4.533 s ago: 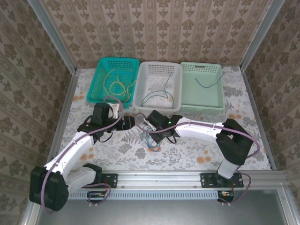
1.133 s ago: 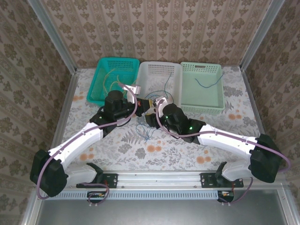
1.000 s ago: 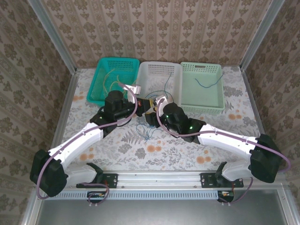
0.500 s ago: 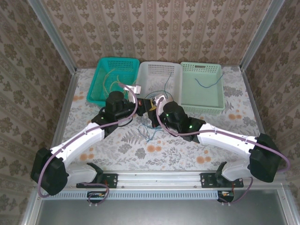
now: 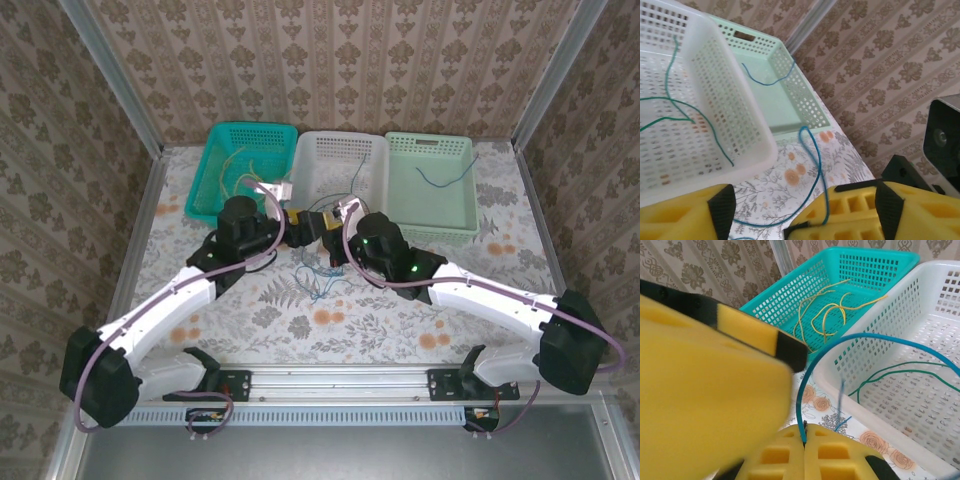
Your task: Untangle the cables
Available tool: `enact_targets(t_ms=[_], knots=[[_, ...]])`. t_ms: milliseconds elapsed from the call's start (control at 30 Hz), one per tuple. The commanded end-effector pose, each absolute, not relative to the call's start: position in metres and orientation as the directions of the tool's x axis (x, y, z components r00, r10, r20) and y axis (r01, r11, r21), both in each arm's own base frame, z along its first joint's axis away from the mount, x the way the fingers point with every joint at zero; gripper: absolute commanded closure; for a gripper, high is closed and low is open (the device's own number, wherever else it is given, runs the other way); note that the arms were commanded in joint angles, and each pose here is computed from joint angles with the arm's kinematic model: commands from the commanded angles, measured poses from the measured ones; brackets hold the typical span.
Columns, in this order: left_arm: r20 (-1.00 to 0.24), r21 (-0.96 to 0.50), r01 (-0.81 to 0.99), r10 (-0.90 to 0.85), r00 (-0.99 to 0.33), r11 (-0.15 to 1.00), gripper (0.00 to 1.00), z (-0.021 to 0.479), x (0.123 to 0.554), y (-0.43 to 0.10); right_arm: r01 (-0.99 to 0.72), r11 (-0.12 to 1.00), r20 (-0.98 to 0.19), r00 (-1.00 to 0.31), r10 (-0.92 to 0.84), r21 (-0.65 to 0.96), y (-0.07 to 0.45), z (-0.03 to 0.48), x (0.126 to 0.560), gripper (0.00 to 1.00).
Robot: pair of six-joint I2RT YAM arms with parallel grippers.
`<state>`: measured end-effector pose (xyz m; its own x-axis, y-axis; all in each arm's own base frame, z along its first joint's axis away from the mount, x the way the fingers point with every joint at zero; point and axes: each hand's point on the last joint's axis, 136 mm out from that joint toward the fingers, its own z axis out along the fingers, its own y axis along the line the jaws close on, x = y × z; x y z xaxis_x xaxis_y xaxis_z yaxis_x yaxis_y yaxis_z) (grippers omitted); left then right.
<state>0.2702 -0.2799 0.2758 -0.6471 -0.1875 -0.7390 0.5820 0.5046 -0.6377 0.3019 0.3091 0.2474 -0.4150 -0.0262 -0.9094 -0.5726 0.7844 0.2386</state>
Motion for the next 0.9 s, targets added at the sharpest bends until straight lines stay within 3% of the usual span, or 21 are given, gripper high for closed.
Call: enact_targets(t_ms=[0,200,367,500,733,867], knots=[[-0.725,-0.644,0.528,-0.221,-0.652,0.554,0.21,0.266,0.265,-0.259,-0.555,0.796,-0.916,-0.402,-0.002,0.242,0.298,0.257,0.301,1.00],[-0.608,-0.742,0.401,-0.287,-0.741,0.537,0.20,0.237,0.265,-0.250,-0.555,0.790,-0.917,-0.399,0.021,0.260,0.298,0.263,0.302,1.00],[-0.425,-0.880,0.275,-0.386,-0.819,0.386,0.18,0.229,0.272,-0.263,-0.548,0.798,-0.921,-0.389,0.022,0.251,0.295,0.266,0.303,1.00],[-0.333,-0.938,0.235,-0.474,-0.815,0.256,0.19,0.234,0.277,-0.266,-0.540,0.805,-0.920,-0.390,0.020,0.247,0.294,0.264,0.304,1.00],[-0.281,-0.957,0.199,-0.514,-0.810,0.209,0.17,0.250,0.268,-0.263,-0.518,0.828,-0.922,-0.386,-0.003,0.214,0.289,0.260,0.308,1.00],[-0.162,-0.986,0.113,-0.585,-0.795,0.119,0.16,0.249,0.266,-0.253,-0.511,0.835,-0.924,-0.383,-0.009,0.203,0.288,0.259,0.310,1.00]])
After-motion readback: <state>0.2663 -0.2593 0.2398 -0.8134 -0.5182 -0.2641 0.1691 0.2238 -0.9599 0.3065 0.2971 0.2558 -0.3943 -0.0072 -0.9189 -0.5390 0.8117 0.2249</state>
